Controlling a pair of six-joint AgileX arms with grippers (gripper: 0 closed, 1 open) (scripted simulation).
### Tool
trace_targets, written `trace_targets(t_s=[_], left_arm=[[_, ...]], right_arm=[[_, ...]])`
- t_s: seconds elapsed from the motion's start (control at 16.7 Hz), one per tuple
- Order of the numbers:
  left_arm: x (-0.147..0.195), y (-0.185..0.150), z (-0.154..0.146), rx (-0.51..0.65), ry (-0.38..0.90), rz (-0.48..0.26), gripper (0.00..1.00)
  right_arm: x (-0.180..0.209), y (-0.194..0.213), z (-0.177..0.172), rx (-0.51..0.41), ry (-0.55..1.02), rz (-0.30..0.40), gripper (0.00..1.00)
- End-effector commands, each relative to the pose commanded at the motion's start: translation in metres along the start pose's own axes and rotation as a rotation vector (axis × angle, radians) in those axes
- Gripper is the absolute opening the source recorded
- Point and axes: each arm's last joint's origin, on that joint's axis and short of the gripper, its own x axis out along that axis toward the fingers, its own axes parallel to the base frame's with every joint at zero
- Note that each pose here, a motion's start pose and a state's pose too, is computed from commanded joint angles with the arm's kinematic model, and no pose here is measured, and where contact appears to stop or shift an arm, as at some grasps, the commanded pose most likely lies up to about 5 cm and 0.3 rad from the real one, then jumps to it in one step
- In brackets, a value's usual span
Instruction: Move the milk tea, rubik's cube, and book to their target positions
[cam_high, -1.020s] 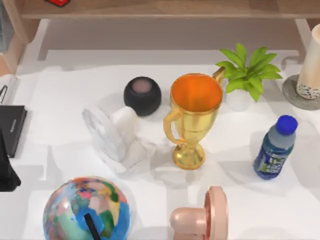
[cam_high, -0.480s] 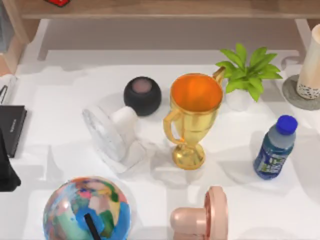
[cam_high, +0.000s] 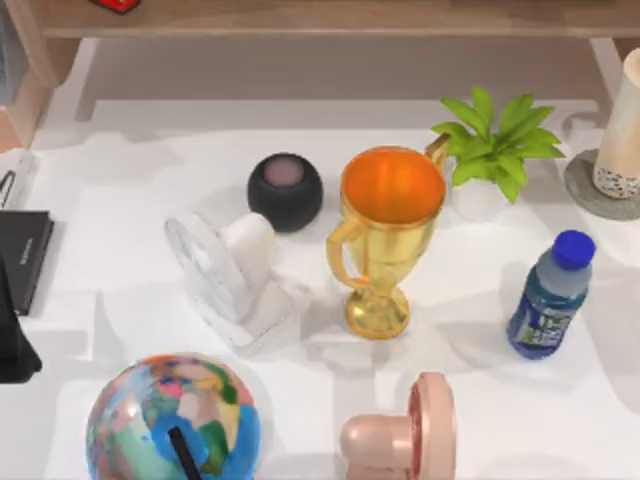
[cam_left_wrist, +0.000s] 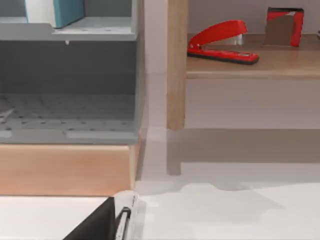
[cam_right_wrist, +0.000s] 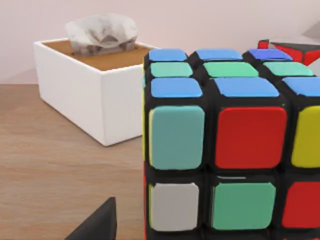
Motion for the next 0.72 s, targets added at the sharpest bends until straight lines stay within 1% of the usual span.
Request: trace_targets(t_s=[0.18,0.3,0.42,0.54,0.72], left_arm=[[0.0,0.0,0.0,0.0,0.0,0.0,1.0],[0.0,0.0,0.0,0.0,0.0,0.0,1.0],[0.0,0.0,0.0,0.0,0.0,0.0,1.0],[0.0,0.0,0.0,0.0,0.0,0.0,1.0],[0.0,0.0,0.0,0.0,0.0,0.0,1.0]], right_arm=[[-0.033,-0.018,0.005,-0.003,0.003,0.005,1.0],[-0.067,-0.034,0.007,-0.002,0.0,0.007,1.0],[-0.109,-0.052,0.003,0.0,-0.007,0.008,1.0],[-0.155,-0.07,-0.011,0.002,-0.015,0.007,1.0],[-0.221,-0.091,-0.053,0.004,-0.023,0.007,1.0]])
